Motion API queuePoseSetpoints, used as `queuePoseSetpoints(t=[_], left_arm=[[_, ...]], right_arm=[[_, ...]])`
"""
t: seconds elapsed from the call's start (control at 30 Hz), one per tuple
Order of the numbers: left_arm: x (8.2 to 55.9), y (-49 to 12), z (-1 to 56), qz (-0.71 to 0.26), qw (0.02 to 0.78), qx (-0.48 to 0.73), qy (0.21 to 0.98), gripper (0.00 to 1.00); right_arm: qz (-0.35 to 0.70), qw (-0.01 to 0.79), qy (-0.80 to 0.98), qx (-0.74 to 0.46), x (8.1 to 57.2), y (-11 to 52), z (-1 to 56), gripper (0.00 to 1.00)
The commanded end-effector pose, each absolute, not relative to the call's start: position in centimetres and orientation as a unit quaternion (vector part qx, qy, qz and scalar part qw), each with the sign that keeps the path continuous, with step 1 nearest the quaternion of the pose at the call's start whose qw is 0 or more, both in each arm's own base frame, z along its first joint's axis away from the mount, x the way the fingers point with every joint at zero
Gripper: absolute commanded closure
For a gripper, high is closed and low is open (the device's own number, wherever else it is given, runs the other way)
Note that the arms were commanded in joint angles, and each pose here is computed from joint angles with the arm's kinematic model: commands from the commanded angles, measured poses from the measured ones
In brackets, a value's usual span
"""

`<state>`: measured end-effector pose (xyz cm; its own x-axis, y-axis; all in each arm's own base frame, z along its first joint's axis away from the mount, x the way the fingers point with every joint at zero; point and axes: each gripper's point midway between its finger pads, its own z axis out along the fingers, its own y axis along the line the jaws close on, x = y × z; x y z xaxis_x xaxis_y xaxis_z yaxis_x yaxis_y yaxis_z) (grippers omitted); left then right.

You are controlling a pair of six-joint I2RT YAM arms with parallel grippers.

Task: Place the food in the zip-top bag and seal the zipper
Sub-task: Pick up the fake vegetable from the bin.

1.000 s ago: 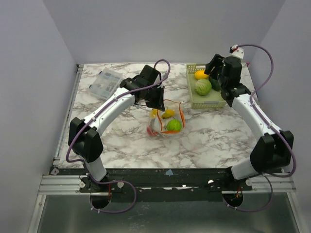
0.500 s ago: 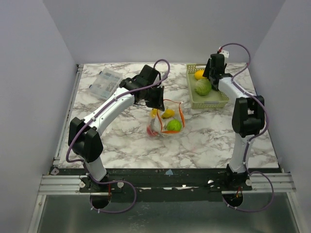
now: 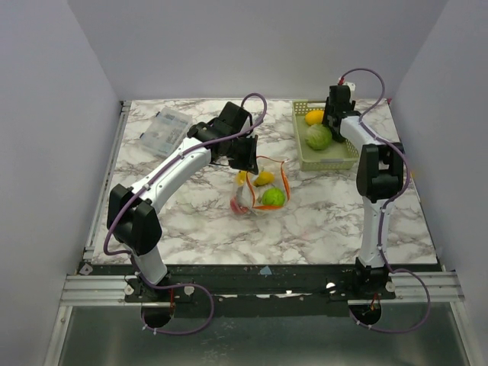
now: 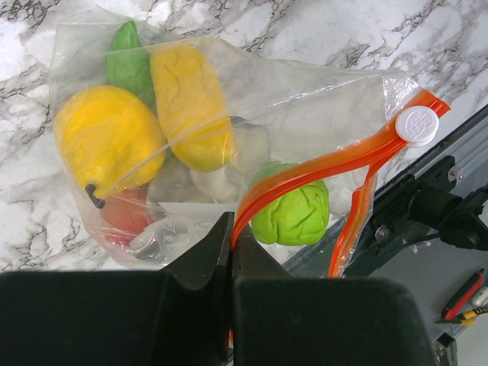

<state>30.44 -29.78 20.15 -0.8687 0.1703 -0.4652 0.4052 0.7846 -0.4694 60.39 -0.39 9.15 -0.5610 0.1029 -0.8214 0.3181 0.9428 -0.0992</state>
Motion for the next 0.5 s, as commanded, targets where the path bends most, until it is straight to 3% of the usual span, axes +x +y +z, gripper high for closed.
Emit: queuePoseSetpoints(t=[0.0,0.47], left_arm=[[30.3,-29.9,20.2,-0.298,0.202,0.163,0.919,1.0],[30.2,-30.1,20.1,-0.303,0.196,0.165,0.918,1.0]], right_arm=[[-0.138,0.43,0.885,0.113,60.4,-1.6,7.4,0.43],[-0.115,0.385,0.91,0.1,59.7,-0.6,2.5,0.36]])
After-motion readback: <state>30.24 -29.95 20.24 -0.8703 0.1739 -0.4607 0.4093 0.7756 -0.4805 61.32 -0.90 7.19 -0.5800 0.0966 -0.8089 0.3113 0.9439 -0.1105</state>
